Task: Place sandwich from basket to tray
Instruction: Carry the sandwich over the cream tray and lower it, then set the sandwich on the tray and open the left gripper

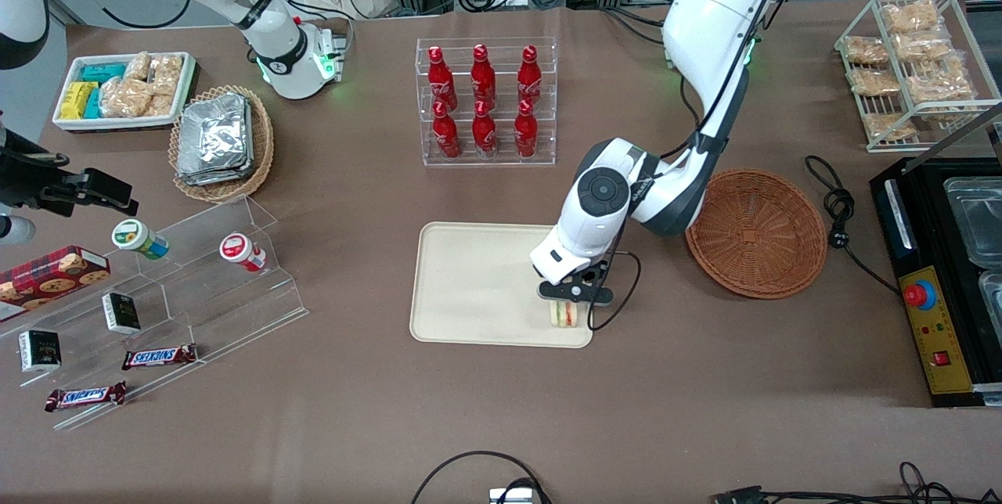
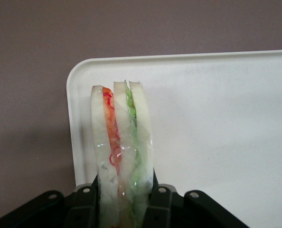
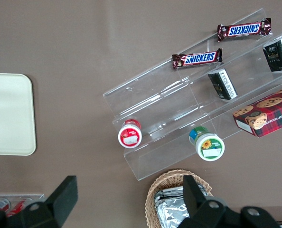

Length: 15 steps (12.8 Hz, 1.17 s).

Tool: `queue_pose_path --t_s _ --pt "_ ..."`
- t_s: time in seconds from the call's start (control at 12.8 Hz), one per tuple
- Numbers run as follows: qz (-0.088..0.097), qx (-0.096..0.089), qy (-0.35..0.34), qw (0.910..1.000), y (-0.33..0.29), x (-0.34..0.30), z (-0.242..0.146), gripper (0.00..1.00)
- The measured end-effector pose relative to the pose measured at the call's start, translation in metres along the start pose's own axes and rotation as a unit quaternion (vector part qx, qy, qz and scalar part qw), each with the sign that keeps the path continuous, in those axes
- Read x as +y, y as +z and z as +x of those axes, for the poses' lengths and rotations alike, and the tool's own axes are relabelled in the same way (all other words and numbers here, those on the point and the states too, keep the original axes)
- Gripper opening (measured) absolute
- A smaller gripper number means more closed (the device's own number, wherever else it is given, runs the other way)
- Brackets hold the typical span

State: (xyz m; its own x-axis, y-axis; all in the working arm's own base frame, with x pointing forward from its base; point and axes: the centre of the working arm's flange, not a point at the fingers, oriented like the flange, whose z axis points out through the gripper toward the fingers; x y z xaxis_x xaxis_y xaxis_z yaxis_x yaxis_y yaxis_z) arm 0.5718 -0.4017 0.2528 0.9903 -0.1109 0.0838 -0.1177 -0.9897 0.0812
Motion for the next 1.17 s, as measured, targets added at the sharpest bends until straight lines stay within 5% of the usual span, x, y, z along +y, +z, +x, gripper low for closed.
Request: queue_pose_path --t_s 0.86,1.01,1.17 --pt "0.001 -0.026 0.011 0.9996 0.024 0.013 -0.015 0.41" --pt "0.003 -0.029 0.011 0.9995 0.028 0.012 -0.016 0.45" --pt "0.003 -0.029 0.010 0.9995 0.028 0.012 -0.016 0.65"
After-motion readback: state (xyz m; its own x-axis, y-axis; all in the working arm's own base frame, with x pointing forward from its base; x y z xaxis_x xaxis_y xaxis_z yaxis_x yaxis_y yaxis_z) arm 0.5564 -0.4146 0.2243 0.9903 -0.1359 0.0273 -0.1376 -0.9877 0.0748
